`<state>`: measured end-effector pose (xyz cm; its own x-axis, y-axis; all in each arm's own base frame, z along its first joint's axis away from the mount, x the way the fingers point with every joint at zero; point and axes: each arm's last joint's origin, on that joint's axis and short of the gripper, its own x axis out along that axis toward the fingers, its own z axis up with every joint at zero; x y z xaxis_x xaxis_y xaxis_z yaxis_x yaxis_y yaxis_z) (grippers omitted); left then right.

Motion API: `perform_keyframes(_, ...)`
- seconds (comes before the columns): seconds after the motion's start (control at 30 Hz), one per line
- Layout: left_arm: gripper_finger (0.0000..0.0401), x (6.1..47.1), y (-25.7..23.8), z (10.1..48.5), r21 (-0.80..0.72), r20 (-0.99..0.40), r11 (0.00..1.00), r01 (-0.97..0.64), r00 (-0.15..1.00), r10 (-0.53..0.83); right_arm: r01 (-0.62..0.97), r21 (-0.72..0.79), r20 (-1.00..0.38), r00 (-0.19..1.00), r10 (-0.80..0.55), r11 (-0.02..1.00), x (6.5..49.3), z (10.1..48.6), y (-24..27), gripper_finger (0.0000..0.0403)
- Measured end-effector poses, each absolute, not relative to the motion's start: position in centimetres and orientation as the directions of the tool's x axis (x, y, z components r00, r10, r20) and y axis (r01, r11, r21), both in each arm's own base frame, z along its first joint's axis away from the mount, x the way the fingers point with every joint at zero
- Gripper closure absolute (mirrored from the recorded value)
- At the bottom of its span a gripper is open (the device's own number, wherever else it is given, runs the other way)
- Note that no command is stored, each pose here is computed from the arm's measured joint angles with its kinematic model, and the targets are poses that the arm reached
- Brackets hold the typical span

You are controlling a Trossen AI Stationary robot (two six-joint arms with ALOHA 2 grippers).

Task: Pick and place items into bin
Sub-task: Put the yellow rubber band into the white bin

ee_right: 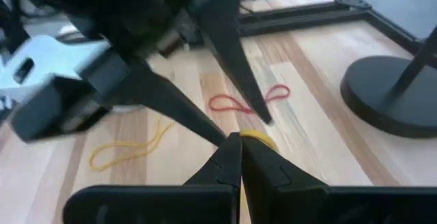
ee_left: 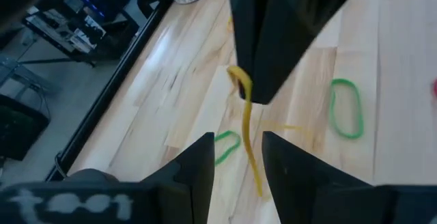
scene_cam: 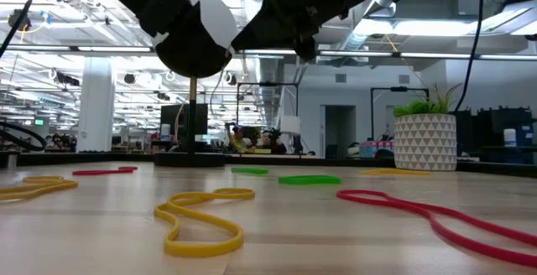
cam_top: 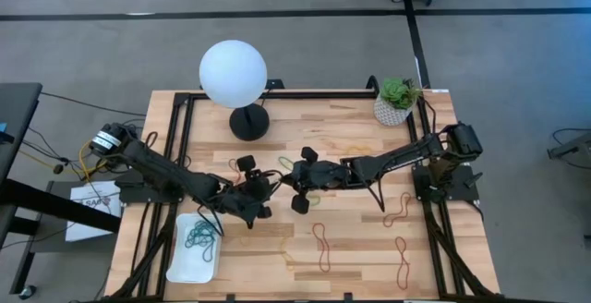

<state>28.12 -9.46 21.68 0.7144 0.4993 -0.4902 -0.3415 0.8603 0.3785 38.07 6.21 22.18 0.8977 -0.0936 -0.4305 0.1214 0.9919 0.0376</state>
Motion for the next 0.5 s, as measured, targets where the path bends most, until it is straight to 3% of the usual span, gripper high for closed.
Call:
perform_keyframes(0.33,0.0294,28.5,-8.3,21.7,0.39,-0.496,0.849,-0.357,0.696,0.52,0.002,0.041,-0.325,0.946,0.011,0.999,38.5,23.2,6.6,0.0403)
perform_keyframes(0.5,0.0356,28.3,-8.6,21.5,0.4,-0.523,0.861,-0.313,0.694,0.495,0.065,0.082,-0.38,0.925,-0.029,0.995,38.4,22.7,6.3,0.0397)
